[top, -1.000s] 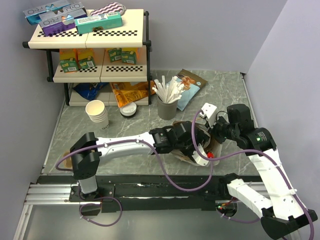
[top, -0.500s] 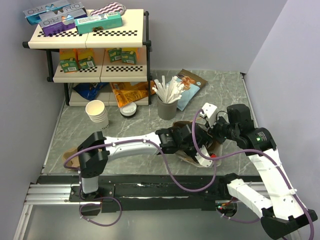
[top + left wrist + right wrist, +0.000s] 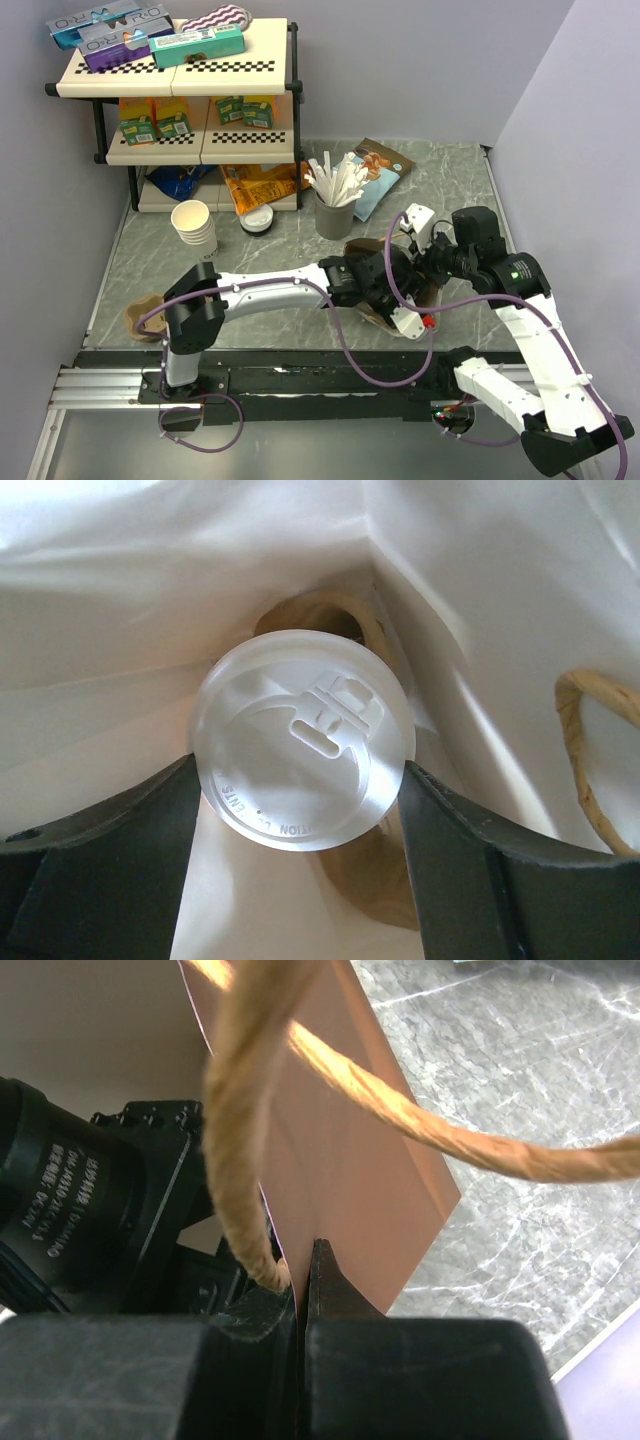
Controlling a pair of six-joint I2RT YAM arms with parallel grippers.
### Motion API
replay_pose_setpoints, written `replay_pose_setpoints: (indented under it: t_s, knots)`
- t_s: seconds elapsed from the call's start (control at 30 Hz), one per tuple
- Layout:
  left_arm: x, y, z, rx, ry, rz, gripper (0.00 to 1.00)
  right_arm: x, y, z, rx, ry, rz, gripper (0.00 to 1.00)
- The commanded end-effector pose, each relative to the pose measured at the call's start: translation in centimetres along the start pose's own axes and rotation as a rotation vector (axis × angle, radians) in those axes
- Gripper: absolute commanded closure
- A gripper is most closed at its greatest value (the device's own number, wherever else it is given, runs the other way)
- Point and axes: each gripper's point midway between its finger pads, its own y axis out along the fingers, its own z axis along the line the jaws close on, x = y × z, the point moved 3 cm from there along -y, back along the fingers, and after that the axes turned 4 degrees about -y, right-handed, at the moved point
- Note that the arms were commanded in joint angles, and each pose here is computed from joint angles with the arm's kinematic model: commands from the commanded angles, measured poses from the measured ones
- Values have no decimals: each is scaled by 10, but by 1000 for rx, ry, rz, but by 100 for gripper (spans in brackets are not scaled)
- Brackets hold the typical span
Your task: Pack the takeout coffee
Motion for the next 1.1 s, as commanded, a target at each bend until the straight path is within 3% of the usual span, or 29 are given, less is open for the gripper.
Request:
replay_pose_setpoints:
  t_s: [0.0,0.17,0.23,0.3,0.37,0.87,1.03,1.07]
  knots:
    - [9,6,3,-50,0,-53,99,27,-12,11,68,26,-115,100]
    - [10,5,0,-94,-46,-68,99,25,-11,12,69,21,-114,100]
    - [9,7,-2,-108,-49,-64,88,24,-11,12,65,24,-115,100]
    - [8,7,0,-107,-56,-66,70,25,-11,12,65,24,-117,100]
    - [7,9,-1,-128,-61,-67,63,26,-13,12,63,21,-121,100]
    - [1,25,5,-144,-110,-57,46,25,-13,15,74,14,-129,100]
    - [3,17,13,-102,-153,-73,22,23,-13,14,68,18,-124,100]
    - [4,16,18,-73,-160,-84,11,24,-13,14,68,18,-126,100]
